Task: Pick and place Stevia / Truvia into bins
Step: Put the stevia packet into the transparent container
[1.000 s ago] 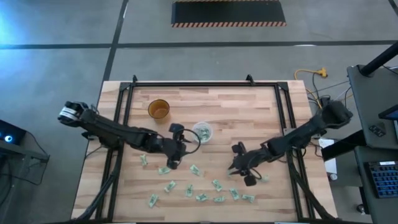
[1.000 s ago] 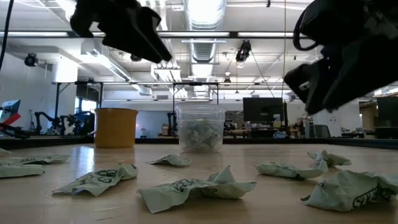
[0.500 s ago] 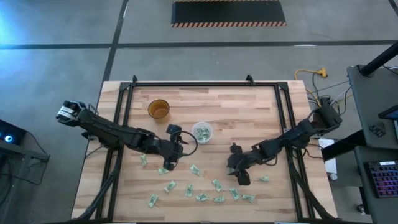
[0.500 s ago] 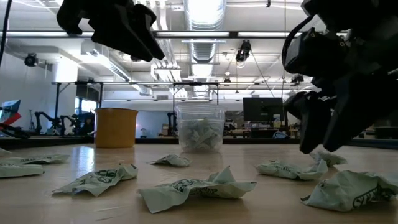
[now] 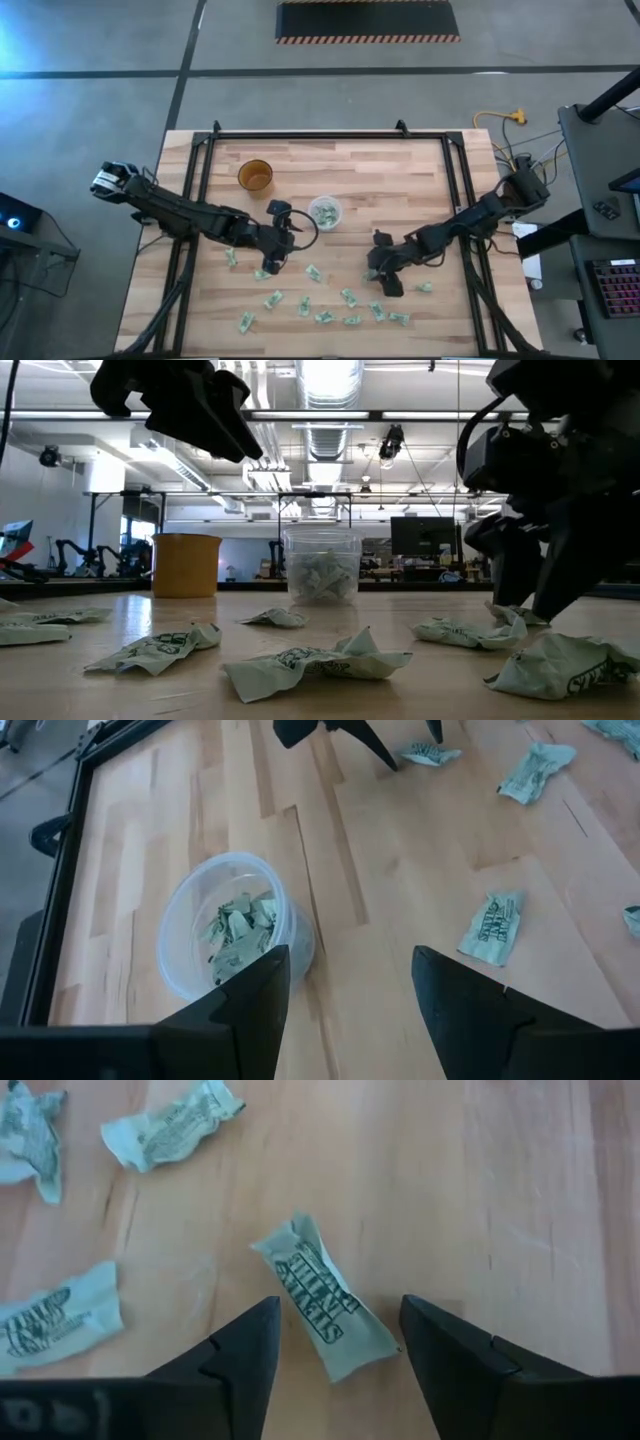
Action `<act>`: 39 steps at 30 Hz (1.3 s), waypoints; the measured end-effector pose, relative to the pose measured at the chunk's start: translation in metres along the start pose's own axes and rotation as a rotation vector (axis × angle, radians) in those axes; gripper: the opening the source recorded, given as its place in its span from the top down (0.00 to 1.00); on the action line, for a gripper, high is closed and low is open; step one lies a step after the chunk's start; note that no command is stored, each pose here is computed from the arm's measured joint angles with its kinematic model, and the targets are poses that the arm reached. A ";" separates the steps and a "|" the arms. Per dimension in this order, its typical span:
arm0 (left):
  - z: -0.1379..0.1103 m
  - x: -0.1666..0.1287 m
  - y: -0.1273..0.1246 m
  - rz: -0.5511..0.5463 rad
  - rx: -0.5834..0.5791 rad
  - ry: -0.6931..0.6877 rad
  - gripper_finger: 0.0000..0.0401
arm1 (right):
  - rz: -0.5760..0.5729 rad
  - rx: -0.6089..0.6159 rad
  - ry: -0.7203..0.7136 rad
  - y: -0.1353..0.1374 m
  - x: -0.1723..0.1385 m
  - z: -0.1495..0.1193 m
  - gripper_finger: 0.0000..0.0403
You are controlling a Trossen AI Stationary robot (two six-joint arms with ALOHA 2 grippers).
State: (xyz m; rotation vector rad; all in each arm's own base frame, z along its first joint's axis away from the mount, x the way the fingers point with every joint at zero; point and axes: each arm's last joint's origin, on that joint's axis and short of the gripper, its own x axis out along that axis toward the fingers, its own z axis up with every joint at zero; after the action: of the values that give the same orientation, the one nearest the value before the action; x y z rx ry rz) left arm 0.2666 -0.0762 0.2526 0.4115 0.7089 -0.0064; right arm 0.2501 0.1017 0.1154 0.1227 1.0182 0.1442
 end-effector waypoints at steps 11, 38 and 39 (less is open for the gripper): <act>0.000 0.000 0.000 -0.001 -0.001 0.005 0.51 | -0.010 -0.028 0.015 -0.001 -0.004 -0.002 0.75; -0.002 0.000 -0.002 -0.007 -0.079 0.022 0.51 | -0.695 -0.375 -0.311 -0.005 -0.043 0.077 0.98; -0.002 -0.001 -0.002 -0.007 -0.094 0.022 0.51 | -0.715 -0.373 -0.328 -0.008 -0.044 0.080 0.98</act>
State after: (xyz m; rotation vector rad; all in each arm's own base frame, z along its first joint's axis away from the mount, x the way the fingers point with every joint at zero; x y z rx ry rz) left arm 0.2645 -0.0774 0.2507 0.3192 0.7297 0.0245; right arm 0.2966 0.0828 0.1924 -0.5406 0.6442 -0.3306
